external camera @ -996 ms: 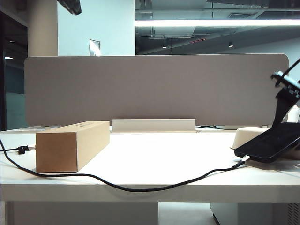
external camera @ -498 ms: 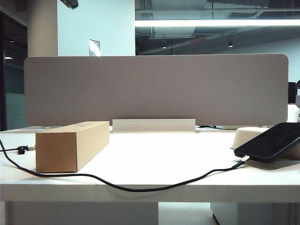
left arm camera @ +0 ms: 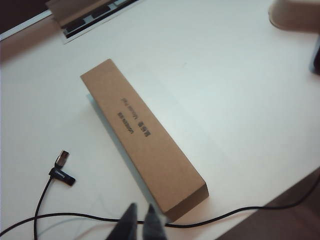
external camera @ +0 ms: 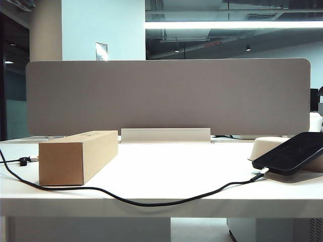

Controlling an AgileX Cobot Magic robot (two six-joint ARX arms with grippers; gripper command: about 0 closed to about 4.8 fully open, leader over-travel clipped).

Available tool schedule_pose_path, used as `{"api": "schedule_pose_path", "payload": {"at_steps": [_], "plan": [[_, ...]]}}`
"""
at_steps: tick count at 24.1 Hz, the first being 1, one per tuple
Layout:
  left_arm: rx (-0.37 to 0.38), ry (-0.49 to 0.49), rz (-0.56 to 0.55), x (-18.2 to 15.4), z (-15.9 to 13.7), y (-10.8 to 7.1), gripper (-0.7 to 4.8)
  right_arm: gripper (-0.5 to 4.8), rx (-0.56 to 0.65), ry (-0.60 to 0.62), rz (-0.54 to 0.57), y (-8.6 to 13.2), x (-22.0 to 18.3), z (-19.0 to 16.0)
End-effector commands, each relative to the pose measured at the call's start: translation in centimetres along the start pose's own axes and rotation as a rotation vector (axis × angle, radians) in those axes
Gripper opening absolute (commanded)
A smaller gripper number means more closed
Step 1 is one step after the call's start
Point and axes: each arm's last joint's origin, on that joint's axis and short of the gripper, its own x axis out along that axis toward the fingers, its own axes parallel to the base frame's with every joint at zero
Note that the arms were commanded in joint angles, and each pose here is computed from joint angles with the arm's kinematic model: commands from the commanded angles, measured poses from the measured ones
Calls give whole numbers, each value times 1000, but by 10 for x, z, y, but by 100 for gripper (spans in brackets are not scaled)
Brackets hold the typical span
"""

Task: Pick up the charging cable and the phone, plug the charging cable into the charging port on the phone, and finally place them back on the table.

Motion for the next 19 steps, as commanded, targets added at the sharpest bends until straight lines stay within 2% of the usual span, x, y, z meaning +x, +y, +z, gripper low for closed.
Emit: {"api": "schedule_pose_path", "payload": {"at_steps": [1, 7, 13, 14, 17, 19], "plan": [[-11, -37, 14, -4, -7, 4, 16, 8, -47, -77, 36, 1, -14, -8], [-26, -88, 58, -13, -23, 5, 16, -5, -45, -204, 119, -2, -28, -31], [-29, -160, 73, -29, -56, -2, 12, -5, -15, -211, 136, -7, -25, -48], [-41, -183, 77, -31, -64, -4, -8, -5, -14, -200, 138, -8, -23, -51], [-155, -306, 80, -42, -91, -10, -6, -5, 10, -194, 148, -12, -16, -58], [-202, -344, 74, -43, -100, -12, -6, -5, 16, -205, 154, -13, -13, -59]]}}
